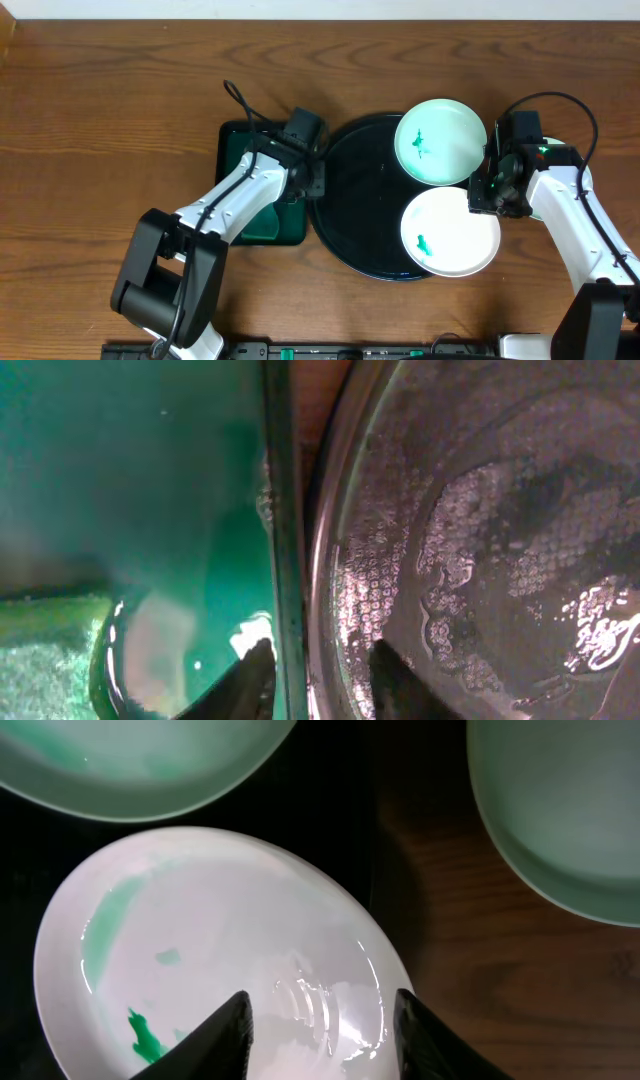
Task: Clean dirty plates on tray and stack at the side
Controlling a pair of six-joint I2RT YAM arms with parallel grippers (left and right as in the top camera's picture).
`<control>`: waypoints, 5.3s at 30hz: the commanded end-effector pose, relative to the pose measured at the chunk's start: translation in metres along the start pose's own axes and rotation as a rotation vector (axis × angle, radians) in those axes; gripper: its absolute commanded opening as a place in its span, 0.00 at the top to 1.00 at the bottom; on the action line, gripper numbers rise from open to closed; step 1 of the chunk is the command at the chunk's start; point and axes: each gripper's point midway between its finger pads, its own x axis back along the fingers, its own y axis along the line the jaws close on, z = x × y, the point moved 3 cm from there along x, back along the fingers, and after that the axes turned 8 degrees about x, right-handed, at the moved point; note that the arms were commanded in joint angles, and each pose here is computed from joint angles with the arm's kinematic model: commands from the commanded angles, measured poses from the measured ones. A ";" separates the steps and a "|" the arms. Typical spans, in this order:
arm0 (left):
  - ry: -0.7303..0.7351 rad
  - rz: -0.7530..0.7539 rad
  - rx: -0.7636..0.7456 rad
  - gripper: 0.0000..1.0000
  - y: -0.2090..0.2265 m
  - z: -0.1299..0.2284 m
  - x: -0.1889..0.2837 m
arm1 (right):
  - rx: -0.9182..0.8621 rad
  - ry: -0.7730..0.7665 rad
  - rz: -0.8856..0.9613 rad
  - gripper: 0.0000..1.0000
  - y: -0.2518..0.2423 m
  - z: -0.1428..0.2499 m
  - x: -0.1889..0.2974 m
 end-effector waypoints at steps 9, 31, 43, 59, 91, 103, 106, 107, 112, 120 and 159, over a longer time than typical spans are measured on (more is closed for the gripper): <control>-0.199 0.049 0.089 0.43 0.020 -0.032 0.085 | 0.010 0.006 0.005 0.52 0.001 -0.005 0.027; -0.196 -0.043 0.278 0.19 0.090 -0.038 0.106 | -0.064 0.166 0.054 0.01 -0.005 0.026 0.044; -0.196 -0.043 0.278 0.19 0.090 -0.038 0.106 | -0.184 0.200 0.152 0.31 -0.017 0.036 0.044; -0.197 -0.044 0.278 0.19 0.090 -0.038 0.106 | -0.244 0.253 0.183 0.47 -0.020 0.072 -0.014; -0.196 -0.044 0.278 0.19 0.090 -0.038 0.106 | -0.089 0.097 -0.437 0.99 0.082 0.033 -0.020; -0.196 -0.044 0.278 0.19 0.090 -0.038 0.106 | -0.276 0.062 -0.319 0.99 0.104 0.025 -0.025; -0.197 -0.044 0.278 0.19 0.090 -0.038 0.106 | -0.297 0.069 -0.307 0.98 0.112 0.028 -0.025; -0.196 -0.043 0.278 0.19 0.090 -0.038 0.106 | -0.290 0.070 -0.309 0.97 0.115 0.029 -0.025; -0.196 -0.044 0.278 0.19 0.090 -0.038 0.106 | -0.134 0.033 -0.299 0.64 0.124 0.030 -0.025; -0.197 -0.044 0.278 0.18 0.090 -0.038 0.106 | 0.162 -0.176 -0.131 0.58 0.102 -0.003 -0.027; -0.196 -0.044 0.278 0.19 0.090 -0.038 0.106 | 0.144 -0.214 -0.067 0.99 0.095 -0.020 -0.043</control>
